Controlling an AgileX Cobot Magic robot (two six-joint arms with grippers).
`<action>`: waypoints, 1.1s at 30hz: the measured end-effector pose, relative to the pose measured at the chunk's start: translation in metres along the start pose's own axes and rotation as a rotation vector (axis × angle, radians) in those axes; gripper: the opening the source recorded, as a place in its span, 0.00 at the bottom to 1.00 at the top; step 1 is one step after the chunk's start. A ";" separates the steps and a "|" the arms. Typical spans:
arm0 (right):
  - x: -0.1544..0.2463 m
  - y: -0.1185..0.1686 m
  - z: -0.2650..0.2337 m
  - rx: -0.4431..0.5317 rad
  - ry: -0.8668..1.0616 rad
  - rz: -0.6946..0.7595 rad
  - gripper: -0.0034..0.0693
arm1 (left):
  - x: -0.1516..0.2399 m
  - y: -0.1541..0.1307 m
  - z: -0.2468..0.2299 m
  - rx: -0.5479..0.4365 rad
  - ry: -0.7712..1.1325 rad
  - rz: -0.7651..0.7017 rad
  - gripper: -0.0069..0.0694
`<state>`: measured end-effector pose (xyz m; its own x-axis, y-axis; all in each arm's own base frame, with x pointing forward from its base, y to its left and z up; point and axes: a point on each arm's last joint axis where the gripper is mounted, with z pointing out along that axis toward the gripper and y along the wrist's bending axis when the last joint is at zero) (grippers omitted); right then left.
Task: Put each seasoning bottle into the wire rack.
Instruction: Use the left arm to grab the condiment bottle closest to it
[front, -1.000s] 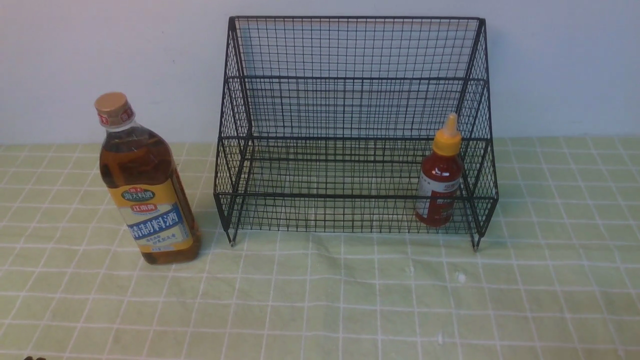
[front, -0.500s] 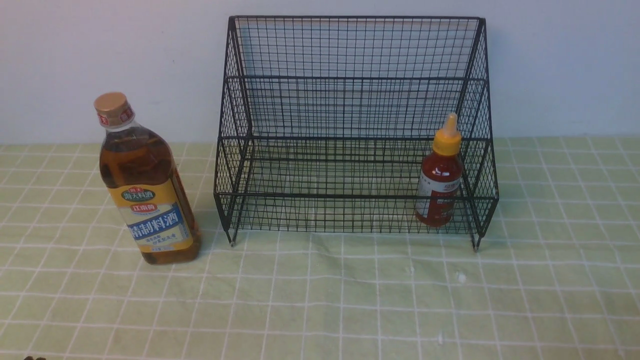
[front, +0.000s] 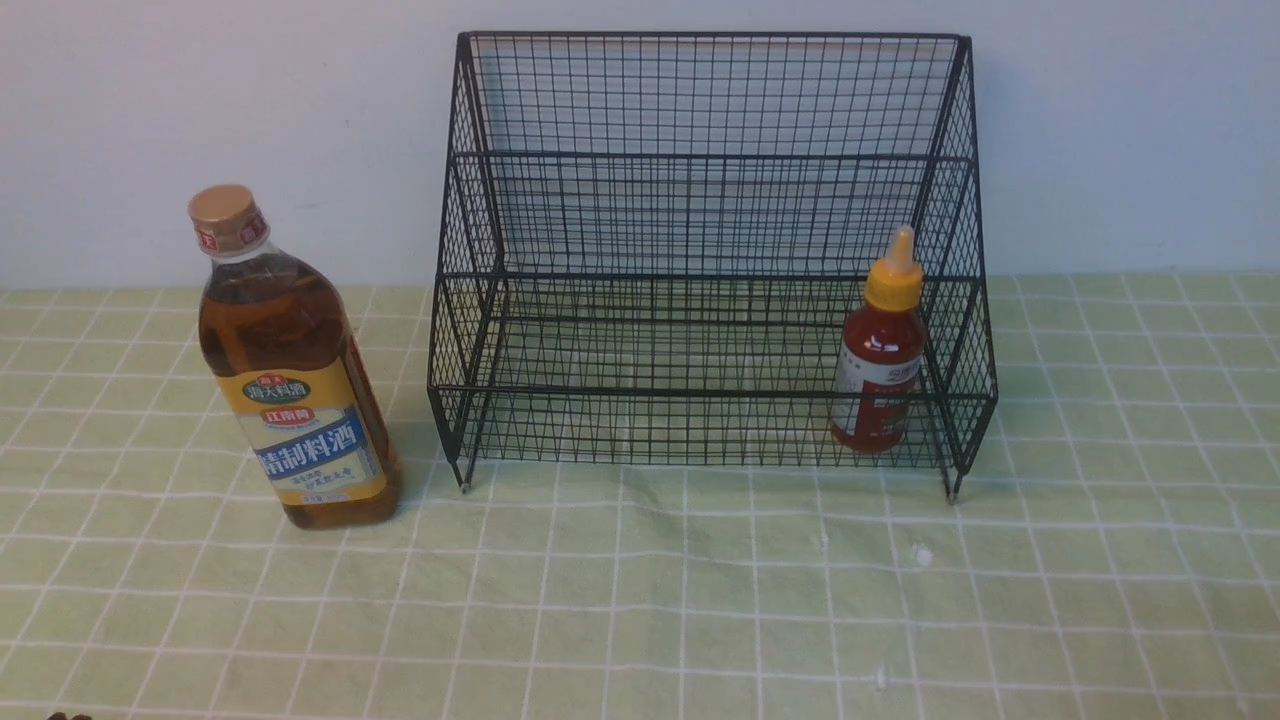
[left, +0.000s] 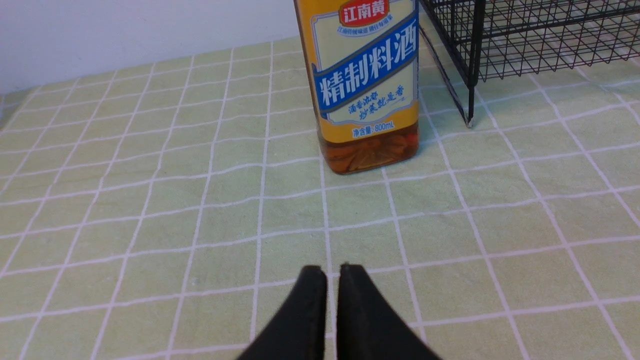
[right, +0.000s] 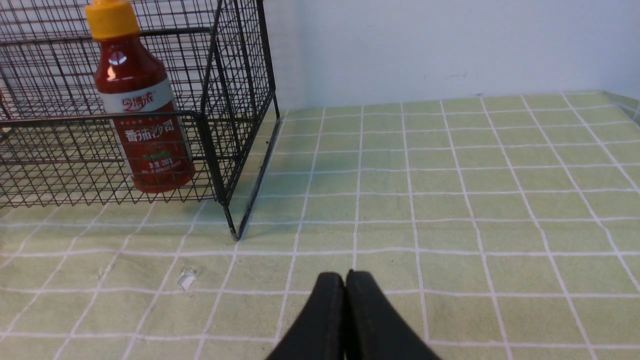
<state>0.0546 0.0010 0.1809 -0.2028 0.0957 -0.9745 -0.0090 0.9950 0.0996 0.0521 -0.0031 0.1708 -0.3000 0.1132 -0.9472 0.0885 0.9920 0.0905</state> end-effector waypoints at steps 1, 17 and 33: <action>0.000 0.000 0.000 0.000 0.000 0.000 0.03 | 0.000 0.000 0.000 0.000 0.000 0.000 0.11; 0.000 0.000 0.000 0.000 0.000 0.000 0.03 | -0.034 0.003 -0.007 -0.017 -0.402 -0.110 0.11; 0.000 0.000 0.000 0.000 0.000 0.001 0.03 | -0.108 0.012 -0.007 -0.011 -0.702 -0.216 0.15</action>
<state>0.0546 0.0010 0.1809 -0.2028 0.0965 -0.9744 -0.0089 0.9949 0.1004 0.0790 -0.0028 0.2763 0.3698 -0.1438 -0.9179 0.0855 0.9890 -0.1205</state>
